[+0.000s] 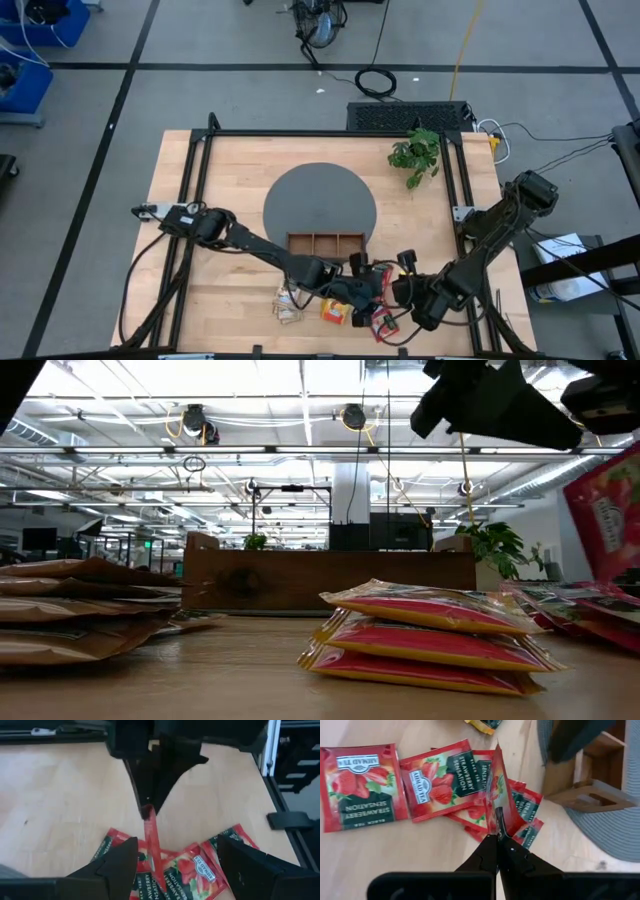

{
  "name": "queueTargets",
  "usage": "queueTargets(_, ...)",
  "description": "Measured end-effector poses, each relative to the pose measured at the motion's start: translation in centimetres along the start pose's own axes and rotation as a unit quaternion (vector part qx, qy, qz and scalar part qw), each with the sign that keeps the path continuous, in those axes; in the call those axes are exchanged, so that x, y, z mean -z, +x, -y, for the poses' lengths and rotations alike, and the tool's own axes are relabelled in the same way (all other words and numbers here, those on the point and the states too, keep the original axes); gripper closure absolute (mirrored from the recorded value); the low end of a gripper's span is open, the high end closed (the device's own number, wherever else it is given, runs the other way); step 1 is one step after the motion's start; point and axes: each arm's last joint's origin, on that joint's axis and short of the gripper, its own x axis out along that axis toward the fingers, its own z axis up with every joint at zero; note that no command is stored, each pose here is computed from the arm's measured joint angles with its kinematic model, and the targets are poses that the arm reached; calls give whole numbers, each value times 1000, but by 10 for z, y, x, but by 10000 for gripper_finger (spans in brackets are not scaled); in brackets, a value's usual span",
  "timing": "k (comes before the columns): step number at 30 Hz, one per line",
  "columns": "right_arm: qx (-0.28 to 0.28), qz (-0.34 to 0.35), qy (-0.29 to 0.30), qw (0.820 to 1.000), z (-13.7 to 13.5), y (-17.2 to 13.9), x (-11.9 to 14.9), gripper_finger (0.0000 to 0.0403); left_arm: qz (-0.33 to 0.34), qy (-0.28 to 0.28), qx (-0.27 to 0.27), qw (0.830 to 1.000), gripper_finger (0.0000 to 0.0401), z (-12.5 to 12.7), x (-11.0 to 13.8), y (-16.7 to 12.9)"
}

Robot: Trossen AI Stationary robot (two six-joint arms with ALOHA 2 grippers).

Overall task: Pick & Place Tea
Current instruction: Put the red tea bag into the right section of the wooden organizer

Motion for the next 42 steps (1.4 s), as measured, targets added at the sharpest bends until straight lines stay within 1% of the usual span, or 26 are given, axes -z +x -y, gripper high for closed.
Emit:
queueTargets(7,-5,22,-2,1000,5,4,-9,403,-15,2,-13,1000,130,-10,7,11)
queueTargets(12,-4,24,-3,1000,7,5,-11,403,-22,0,-19,1000,130,-17,8,14)
queueTargets(15,-4,24,-3,1000,7,5,-11,403,-25,0,-37,999,139,-19,9,15)
queueTargets(17,-4,25,-3,1000,7,5,-11,403,-25,1,-43,999,161,-19,9,15)
queueTargets(20,-4,24,-3,1000,7,5,-11,403,-31,0,-46,998,218,-22,10,15)
queueTargets(23,-3,24,-3,1000,7,5,-11,403,-37,-6,-45,998,296,-24,11,15)
queueTargets(26,-2,24,-3,1000,7,5,-11,403,-39,7,-26,999,377,-23,10,16)
queueTargets(27,-2,24,-4,1000,7,5,-11,403,-40,11,-22,999,387,-23,10,16)
queueTargets(32,-3,25,-4,1000,7,5,-11,403,-39,30,-24,999,396,-20,11,15)
queueTargets(33,-3,24,4,1000,7,5,-11,402,-38,32,-26,998,396,-20,11,15)
queueTargets(36,-1,22,21,1000,8,5,-10,379,-38,35,-26,998,397,-18,11,14)
queueTargets(39,19,12,33,999,11,4,-7,336,-36,44,-36,998,397,-16,11,14)
queueTargets(42,38,23,58,997,17,-7,-4,287,-32,46,-36,998,398,-12,12,13)
